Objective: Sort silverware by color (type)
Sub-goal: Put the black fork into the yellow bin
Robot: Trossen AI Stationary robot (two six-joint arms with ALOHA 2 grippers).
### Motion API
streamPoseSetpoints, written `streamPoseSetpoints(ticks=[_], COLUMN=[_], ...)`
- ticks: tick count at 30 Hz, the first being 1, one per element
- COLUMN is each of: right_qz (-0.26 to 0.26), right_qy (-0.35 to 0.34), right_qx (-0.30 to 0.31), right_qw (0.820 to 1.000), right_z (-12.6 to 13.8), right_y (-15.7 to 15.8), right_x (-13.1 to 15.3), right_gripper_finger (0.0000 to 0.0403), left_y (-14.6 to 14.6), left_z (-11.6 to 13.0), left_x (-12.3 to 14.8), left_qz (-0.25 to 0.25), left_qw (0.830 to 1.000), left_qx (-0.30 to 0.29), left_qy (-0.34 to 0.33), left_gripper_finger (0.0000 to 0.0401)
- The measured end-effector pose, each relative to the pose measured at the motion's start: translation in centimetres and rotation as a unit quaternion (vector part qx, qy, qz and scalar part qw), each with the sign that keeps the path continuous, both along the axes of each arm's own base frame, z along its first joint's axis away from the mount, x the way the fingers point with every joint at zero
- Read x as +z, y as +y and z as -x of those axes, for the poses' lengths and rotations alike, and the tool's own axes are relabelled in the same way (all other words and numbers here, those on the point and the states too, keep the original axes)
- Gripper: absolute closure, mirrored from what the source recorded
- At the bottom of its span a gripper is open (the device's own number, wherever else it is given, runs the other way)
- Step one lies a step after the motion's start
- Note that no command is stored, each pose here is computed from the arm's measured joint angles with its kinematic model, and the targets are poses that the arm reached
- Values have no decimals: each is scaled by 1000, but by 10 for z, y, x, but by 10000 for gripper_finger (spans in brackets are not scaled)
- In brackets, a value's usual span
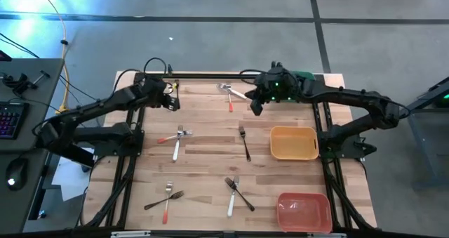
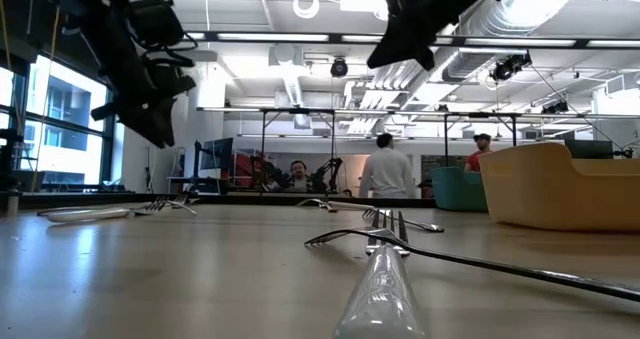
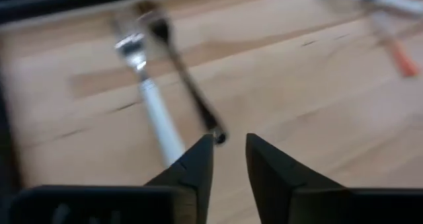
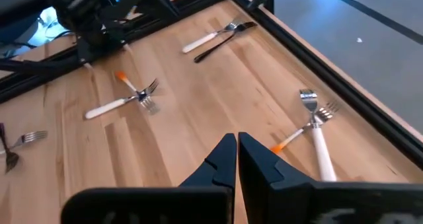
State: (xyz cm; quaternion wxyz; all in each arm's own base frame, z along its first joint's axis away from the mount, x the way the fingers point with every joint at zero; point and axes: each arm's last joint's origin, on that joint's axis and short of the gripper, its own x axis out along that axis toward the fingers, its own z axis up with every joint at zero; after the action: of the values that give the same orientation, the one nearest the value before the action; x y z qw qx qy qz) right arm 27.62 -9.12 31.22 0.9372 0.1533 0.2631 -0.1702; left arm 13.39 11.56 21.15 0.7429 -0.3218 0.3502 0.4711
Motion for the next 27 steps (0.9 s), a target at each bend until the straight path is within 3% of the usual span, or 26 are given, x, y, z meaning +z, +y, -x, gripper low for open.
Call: streamPoseSetpoints(ticks=[8,17,27], right_qz=[2,7,10], right_qy=[-14,-15,-14], right_qx=[13,15,18], right_qw=[1000,1000,1000], right_z=[-4,-4,-4], right_y=[8,8,8], right_x=[2,3,3], right_gripper_finger=[403,403,403], left_y=[33,79,118], left_z=[-6,-32,-45], left_x=[-28,-41,-70], left_qz=[105,80,113], left_qw=[994,995,989], left_qx=[29,42,68], left_qy=[21,29,63], left_gripper_finger=[253,248,249])
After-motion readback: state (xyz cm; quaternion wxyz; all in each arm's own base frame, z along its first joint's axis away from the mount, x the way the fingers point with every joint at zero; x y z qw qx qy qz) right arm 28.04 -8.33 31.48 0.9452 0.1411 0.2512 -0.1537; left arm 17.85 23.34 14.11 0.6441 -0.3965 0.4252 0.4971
